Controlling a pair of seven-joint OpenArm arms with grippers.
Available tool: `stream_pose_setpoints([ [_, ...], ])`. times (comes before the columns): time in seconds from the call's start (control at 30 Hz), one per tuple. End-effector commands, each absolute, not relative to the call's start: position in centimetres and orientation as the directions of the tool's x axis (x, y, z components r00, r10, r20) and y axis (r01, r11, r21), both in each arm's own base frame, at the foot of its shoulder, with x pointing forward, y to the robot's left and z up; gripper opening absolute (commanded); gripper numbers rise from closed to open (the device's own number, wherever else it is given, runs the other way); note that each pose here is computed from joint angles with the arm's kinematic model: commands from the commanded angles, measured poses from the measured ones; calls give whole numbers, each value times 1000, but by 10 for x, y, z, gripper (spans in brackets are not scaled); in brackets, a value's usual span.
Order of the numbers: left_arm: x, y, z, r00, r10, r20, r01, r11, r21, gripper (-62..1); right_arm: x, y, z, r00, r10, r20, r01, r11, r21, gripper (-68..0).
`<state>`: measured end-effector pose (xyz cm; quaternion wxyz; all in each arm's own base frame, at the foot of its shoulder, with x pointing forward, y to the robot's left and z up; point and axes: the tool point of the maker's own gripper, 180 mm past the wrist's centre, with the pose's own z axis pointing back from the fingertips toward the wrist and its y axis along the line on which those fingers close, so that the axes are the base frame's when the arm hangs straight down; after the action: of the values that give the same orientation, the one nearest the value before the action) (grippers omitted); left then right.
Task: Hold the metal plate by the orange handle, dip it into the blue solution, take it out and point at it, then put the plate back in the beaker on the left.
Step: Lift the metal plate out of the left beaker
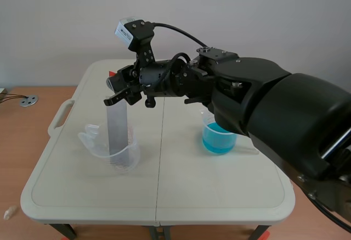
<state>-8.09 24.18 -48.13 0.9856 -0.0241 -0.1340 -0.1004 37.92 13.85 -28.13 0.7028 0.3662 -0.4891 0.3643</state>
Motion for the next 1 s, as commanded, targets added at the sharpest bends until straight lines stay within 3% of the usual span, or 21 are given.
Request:
stream_pose_setpoints([
  [0.0, -78, 242, -480, 941, -190, 280, 204, 979, -24, -583, 380, 149, -260, 218, 119, 969, -890, 431, 147, -662],
  [0.27, -78, 242, -480, 941, -190, 280, 205, 979, -24, -583, 355, 159, -248, 203, 66, 977, -941, 290, 176, -662],
  [0.97, -74, 242, -480, 939, -189, 286, 204, 979, -21, -583, 336, 153, -223, 136, -28, 990, -964, 227, 139, -662],
])
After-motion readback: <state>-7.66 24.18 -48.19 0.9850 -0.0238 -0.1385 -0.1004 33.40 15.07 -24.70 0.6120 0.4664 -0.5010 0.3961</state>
